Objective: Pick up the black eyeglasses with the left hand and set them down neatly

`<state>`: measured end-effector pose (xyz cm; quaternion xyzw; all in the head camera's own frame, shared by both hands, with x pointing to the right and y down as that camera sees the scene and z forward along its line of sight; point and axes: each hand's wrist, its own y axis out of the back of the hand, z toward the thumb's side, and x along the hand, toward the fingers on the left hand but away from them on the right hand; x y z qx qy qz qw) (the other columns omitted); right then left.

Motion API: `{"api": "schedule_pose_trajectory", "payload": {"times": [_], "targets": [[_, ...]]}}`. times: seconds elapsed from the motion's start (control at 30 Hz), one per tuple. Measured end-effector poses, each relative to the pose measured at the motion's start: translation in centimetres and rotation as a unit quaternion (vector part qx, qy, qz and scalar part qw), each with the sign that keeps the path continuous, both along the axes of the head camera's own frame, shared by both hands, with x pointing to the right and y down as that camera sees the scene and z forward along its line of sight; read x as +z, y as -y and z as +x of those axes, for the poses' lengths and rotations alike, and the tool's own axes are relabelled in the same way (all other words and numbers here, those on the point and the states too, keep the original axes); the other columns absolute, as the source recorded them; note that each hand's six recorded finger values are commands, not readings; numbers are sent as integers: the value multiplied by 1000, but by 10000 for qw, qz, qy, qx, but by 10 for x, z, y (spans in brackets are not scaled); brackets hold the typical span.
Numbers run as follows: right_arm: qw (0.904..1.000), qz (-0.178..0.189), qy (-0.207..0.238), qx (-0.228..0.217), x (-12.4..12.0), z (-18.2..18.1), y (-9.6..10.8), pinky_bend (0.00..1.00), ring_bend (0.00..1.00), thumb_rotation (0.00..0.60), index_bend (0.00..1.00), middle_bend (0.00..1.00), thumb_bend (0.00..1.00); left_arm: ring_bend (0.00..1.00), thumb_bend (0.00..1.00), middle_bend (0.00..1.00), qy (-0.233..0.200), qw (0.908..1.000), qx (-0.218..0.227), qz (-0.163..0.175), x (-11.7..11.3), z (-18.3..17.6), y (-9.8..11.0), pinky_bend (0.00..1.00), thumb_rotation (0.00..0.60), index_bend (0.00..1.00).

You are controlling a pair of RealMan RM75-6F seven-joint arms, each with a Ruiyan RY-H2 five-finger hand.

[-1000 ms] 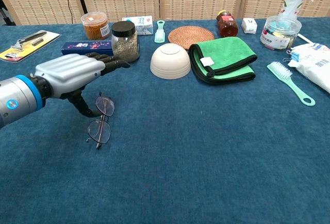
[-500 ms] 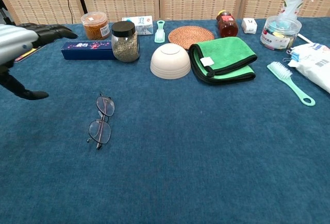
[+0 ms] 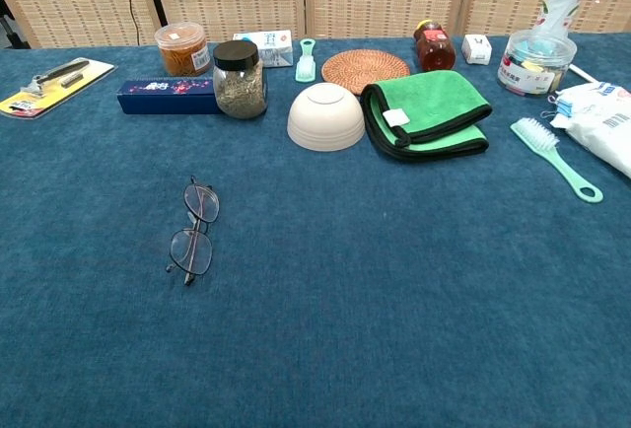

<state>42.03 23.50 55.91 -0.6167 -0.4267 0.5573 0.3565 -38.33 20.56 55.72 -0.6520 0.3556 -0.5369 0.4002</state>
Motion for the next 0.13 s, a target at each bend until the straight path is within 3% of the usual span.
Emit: {"api": "schedule_pose_trajectory", "payload": {"times": [0.13], "targets": [[10000, 18, -15, 19, -2, 1, 0, 205, 66, 600, 146, 49, 108, 0, 184, 0, 65, 9992, -379, 54, -11, -23, -11, 0, 600, 105]]}}
